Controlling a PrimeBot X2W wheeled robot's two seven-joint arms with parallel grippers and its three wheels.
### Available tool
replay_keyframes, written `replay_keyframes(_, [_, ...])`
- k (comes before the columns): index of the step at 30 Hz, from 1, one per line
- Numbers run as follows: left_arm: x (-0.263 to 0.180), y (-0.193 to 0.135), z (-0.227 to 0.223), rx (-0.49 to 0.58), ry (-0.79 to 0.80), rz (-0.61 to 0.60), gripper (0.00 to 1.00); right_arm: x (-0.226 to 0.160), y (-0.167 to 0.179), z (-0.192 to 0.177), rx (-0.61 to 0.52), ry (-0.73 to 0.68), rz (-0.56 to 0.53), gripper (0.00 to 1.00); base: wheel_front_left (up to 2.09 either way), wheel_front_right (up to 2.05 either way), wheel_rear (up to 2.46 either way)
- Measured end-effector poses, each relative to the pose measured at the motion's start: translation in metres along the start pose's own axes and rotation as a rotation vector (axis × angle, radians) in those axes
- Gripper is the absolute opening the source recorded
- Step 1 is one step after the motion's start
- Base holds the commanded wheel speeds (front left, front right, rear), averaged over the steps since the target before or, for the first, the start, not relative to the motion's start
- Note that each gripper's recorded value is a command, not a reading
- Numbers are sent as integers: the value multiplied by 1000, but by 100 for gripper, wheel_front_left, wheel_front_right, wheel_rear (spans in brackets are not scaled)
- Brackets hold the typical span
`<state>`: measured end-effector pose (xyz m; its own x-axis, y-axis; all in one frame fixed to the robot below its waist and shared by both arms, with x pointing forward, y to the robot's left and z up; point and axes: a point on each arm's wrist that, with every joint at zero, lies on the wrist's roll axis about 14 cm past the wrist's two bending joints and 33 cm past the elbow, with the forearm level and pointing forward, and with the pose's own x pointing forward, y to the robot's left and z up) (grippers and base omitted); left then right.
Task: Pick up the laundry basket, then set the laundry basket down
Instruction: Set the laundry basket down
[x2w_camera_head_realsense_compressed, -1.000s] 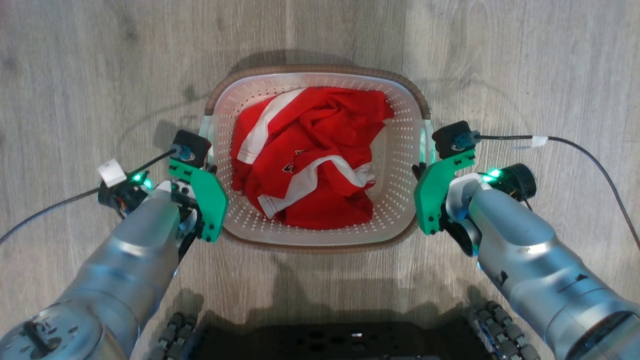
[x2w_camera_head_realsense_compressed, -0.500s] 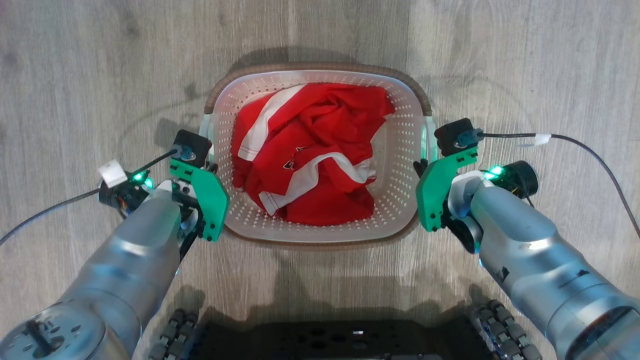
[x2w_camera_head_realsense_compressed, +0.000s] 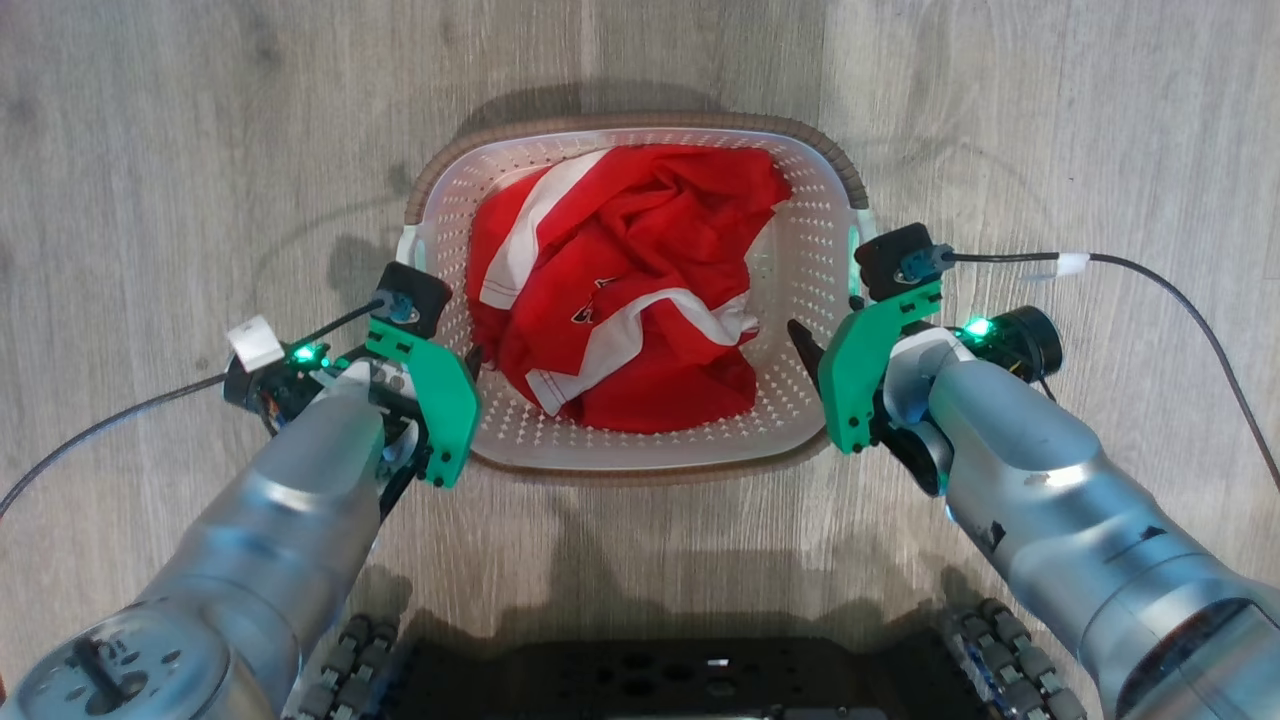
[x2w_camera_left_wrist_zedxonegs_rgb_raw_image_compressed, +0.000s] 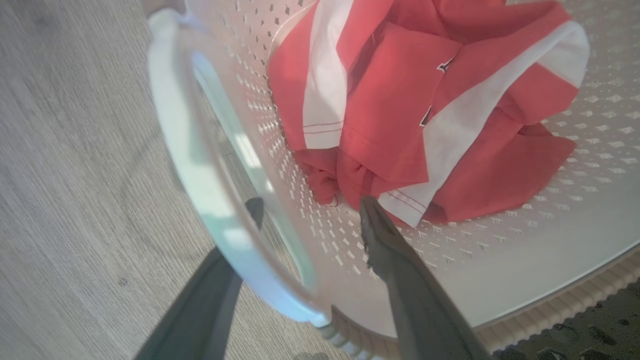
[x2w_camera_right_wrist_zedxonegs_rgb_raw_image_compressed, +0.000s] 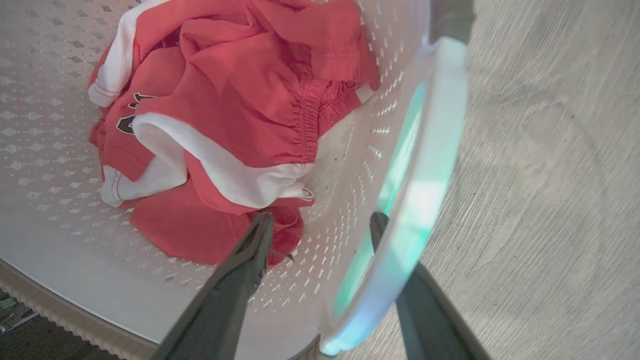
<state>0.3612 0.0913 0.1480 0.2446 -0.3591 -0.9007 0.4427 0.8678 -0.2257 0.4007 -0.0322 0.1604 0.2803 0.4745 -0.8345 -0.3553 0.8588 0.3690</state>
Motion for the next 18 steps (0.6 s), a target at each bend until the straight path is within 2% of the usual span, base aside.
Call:
replay_keyframes(7, [-2,1,3,5,-3,10,100,-3,-4,1,-1,11,-16,100,0,0,0])
replay_keyframes(11, [-5,3,8,12,-15,30,100,-8,-11,-11,4,69,-42,100,0,0,0])
replay_keyframes(18, [-11,3,14,20,-24,38,100,-16,-12,-3,-4,53,-54,100,0,0,0])
